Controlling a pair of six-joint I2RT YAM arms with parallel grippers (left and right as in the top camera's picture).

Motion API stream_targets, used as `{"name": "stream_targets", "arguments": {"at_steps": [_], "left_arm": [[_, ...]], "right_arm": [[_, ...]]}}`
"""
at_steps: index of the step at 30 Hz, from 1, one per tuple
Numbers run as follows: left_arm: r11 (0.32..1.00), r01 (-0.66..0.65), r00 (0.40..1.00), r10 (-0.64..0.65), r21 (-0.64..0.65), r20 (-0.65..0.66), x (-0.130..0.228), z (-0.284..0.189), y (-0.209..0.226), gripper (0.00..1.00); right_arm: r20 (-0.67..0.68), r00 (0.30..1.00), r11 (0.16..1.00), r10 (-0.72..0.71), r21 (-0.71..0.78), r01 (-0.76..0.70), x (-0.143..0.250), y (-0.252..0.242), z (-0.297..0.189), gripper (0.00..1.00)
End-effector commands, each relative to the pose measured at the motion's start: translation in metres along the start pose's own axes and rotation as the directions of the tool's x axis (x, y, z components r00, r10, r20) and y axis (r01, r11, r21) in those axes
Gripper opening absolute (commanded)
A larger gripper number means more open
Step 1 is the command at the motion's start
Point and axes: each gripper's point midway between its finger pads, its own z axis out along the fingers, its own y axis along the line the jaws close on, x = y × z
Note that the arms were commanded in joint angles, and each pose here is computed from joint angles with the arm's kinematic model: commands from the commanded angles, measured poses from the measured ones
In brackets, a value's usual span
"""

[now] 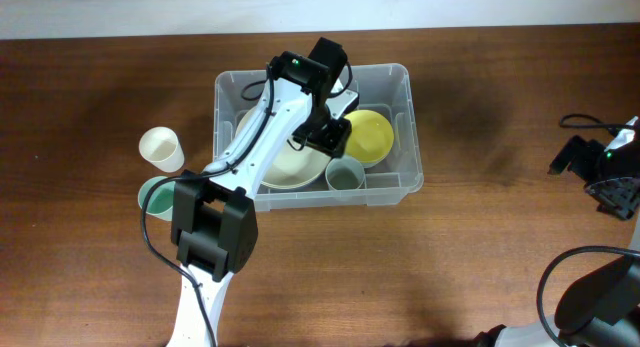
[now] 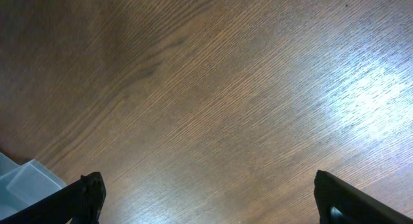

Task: Pack container
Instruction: 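Move the left gripper to the white cup and grasp its rim, then lift the white cup and carry it over the bin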

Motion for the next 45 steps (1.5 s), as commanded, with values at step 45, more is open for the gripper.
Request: {"name": "stream_targets", "arguments": {"at_steps": [45], "left_arm": [[0.385,0.883,0.419,-0.904,-0.268,0.082,0.192,-0.106,0.304,0.99]], "right_arm": [[0.006,1.000,1.000,-0.007,-0.003,0.007,0.000,0.000,-0.001,0.99]]}}
